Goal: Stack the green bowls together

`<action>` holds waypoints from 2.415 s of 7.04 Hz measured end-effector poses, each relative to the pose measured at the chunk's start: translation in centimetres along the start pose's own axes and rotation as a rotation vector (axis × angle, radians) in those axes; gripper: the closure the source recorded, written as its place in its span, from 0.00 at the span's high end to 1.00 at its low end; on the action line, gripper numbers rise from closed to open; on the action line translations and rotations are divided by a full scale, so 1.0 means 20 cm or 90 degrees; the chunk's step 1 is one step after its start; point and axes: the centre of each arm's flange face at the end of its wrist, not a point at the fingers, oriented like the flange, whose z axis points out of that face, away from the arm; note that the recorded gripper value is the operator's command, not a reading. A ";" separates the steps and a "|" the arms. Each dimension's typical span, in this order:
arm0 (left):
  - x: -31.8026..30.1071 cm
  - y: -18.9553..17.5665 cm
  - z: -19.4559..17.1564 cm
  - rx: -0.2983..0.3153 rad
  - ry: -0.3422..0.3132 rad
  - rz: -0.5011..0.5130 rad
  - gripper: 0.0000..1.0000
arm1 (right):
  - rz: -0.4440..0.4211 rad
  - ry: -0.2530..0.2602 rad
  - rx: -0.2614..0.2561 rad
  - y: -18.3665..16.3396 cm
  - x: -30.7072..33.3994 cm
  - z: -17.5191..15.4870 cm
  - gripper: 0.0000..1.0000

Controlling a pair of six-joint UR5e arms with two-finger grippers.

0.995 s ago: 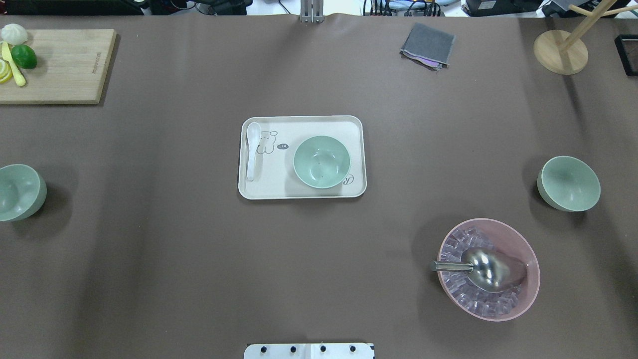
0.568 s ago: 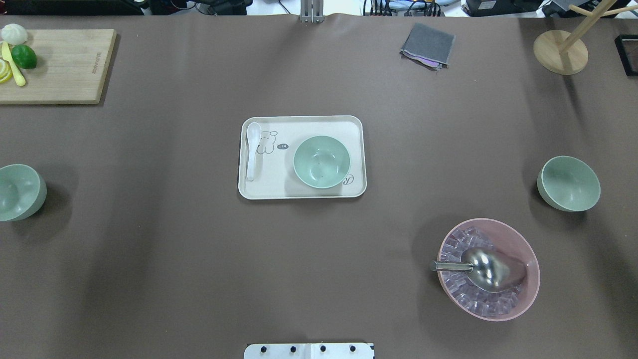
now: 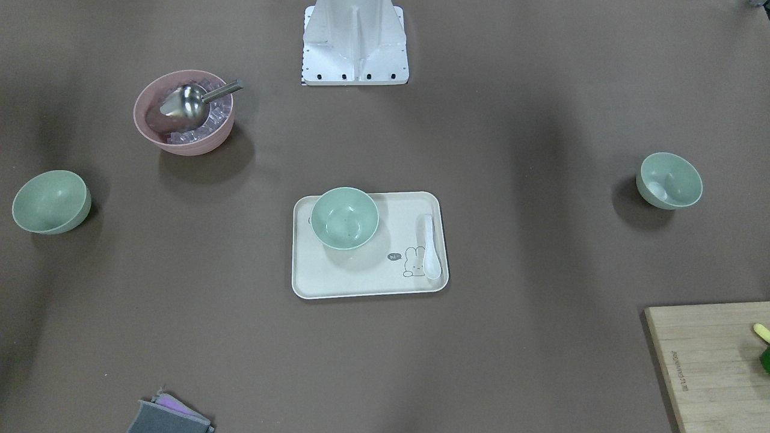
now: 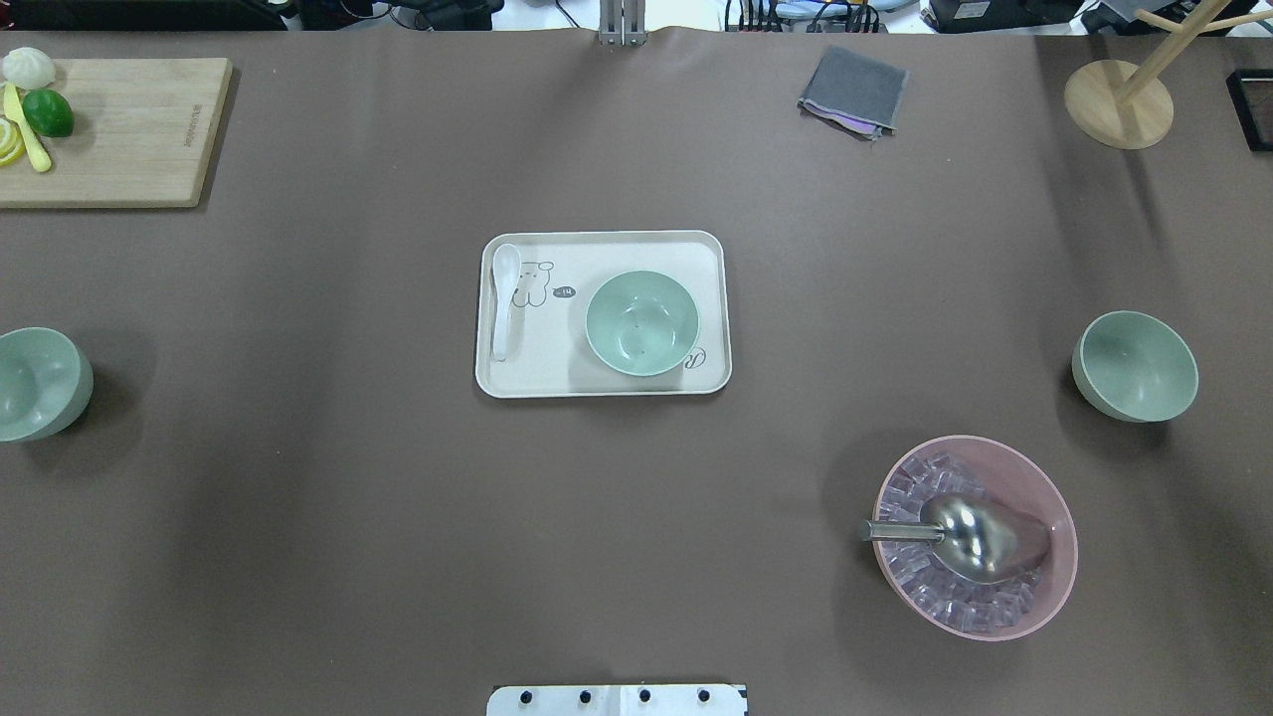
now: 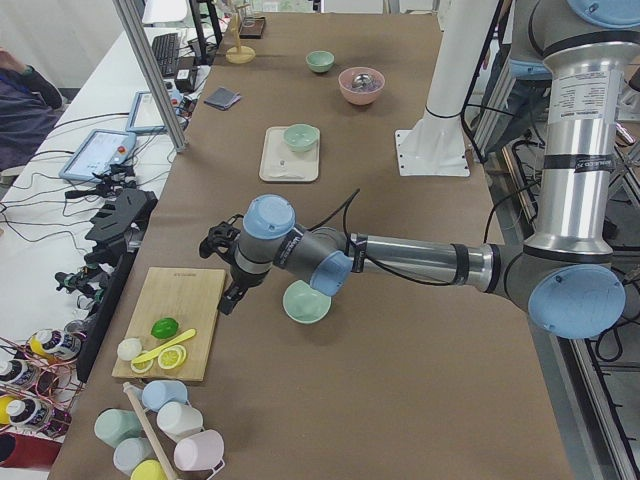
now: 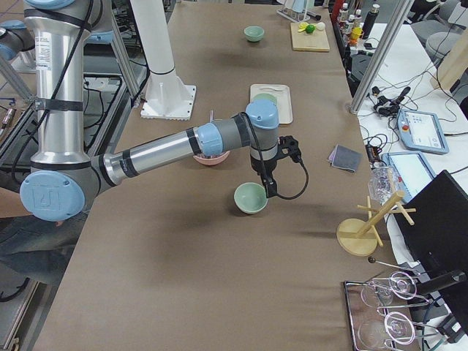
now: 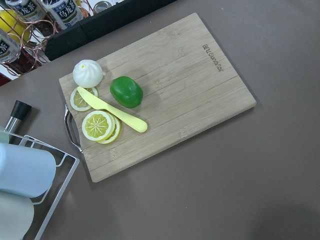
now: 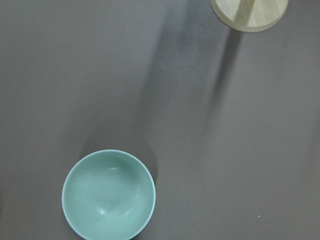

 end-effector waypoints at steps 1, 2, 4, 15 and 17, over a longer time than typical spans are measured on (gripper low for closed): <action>-0.01 0.03 0.15 -0.029 0.009 -0.014 0.98 | -0.002 -0.004 -0.022 0.00 0.00 0.08 1.00; -0.03 0.06 0.26 -0.051 0.017 -0.036 0.98 | -0.003 -0.007 -0.039 0.01 -0.01 0.15 1.00; -0.01 0.14 0.43 -0.087 0.035 -0.077 0.96 | -0.004 -0.013 -0.062 0.02 -0.02 0.24 1.00; 0.31 0.60 0.68 -0.120 0.145 -0.201 0.42 | 0.008 -0.015 -0.093 0.05 0.03 0.35 1.00; 0.35 0.62 0.70 -0.119 0.153 -0.185 0.13 | 0.007 -0.015 -0.095 0.04 0.03 0.36 1.00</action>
